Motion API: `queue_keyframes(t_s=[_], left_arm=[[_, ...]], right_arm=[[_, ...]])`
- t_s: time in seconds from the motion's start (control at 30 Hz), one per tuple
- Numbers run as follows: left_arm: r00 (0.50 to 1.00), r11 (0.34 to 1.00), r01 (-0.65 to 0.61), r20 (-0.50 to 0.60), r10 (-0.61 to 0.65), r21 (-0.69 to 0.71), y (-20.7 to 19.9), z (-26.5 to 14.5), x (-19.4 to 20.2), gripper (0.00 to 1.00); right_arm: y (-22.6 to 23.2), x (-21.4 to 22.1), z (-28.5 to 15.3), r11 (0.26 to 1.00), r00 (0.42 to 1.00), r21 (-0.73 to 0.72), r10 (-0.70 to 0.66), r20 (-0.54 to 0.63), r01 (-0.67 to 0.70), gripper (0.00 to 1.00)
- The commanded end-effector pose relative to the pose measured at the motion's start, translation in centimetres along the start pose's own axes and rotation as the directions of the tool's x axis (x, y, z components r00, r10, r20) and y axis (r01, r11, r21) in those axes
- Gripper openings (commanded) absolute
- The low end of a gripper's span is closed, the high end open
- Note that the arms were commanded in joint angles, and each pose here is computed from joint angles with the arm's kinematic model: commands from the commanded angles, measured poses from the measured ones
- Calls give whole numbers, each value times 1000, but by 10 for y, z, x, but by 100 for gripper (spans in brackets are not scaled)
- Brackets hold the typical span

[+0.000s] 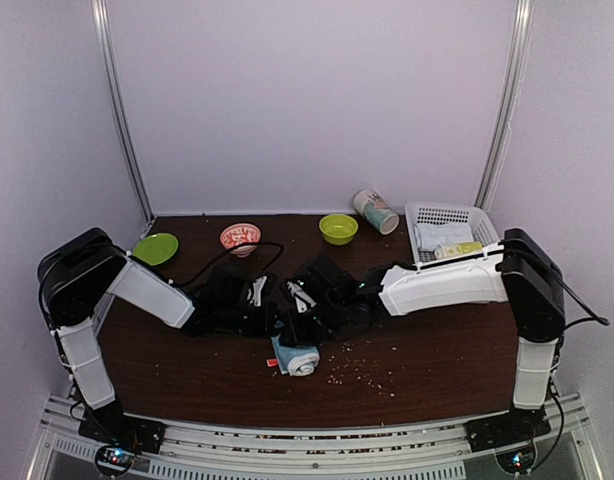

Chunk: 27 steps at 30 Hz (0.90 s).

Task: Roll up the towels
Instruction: Pick up the towel from the center of the board.

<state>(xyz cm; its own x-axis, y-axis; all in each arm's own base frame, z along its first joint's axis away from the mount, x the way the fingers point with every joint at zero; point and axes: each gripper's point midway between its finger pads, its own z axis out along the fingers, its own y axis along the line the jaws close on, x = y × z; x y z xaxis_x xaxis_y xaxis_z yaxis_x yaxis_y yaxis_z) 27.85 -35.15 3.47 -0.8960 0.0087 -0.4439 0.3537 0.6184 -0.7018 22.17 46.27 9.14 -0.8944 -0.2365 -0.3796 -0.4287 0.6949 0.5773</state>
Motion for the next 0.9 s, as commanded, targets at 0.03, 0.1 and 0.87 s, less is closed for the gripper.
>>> queue_keyframes(t_s=[0.03, 0.1, 0.87], left_arm=[[984, 978, 80, -141, -108, -190, 54, -5, 56, 0], [984, 977, 81, -140, -110, -196, 56, -6, 57, 0], [988, 975, 65, -122, -92, -211, 63, -13, 62, 0]], right_arm=[[-36, 70, 38, 985, 968, 158, -21, -251, 62, 3], [-44, 85, 46, 980, 956, 186, -7, -293, 64, 2], [-42, 3, -14, 997, 996, -10, 79, -53, -79, 65]])
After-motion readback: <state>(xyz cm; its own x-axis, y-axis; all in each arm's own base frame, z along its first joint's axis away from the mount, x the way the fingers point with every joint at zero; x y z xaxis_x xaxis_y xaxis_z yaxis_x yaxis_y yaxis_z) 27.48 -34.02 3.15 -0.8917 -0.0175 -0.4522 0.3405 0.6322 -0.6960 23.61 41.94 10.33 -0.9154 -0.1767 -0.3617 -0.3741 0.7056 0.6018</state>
